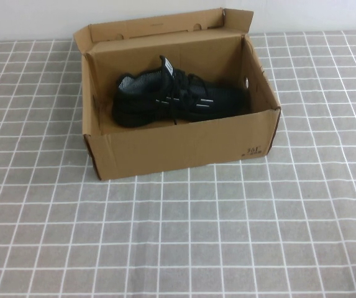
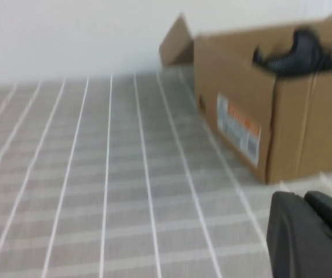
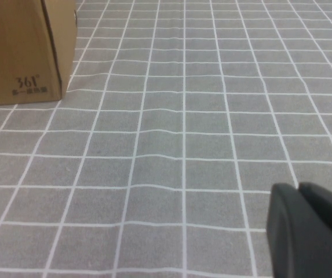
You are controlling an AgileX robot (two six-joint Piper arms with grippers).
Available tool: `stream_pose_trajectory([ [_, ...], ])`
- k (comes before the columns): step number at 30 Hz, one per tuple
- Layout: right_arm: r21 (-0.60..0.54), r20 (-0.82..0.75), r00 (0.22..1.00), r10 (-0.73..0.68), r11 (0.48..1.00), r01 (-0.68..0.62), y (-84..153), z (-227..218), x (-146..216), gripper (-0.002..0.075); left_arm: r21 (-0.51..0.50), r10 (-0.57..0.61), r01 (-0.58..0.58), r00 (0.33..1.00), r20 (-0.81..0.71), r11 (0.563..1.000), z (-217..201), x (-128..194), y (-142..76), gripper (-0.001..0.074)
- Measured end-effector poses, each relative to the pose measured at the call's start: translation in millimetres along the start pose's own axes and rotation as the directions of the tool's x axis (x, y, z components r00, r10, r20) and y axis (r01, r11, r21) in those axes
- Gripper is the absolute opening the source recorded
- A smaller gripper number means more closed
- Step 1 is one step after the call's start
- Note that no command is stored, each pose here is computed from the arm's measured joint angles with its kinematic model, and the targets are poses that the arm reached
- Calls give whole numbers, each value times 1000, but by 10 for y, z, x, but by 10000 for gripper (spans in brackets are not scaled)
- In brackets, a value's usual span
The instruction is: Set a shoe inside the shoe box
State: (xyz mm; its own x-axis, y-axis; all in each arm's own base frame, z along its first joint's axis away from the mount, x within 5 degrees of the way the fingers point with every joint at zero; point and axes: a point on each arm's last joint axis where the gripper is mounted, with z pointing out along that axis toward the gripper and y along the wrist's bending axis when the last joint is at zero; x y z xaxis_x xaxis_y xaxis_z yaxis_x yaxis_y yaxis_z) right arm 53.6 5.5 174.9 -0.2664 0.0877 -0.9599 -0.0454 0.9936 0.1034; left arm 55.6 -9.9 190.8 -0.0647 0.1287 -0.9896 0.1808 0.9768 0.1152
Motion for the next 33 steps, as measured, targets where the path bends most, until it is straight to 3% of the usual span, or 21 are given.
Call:
stream_pose_trajectory([
  [9, 0, -2, 1000, 0, 1000, 0, 0, 0, 1, -16, -29, -52, 46, 973, -225, 999, -25, 206, 16, -1],
  [33, 0, -2, 1000, 0, 1000, 0, 0, 0, 1, -16, -33, -55, 49, 972, -229, 998, -26, 210, 18, -1],
])
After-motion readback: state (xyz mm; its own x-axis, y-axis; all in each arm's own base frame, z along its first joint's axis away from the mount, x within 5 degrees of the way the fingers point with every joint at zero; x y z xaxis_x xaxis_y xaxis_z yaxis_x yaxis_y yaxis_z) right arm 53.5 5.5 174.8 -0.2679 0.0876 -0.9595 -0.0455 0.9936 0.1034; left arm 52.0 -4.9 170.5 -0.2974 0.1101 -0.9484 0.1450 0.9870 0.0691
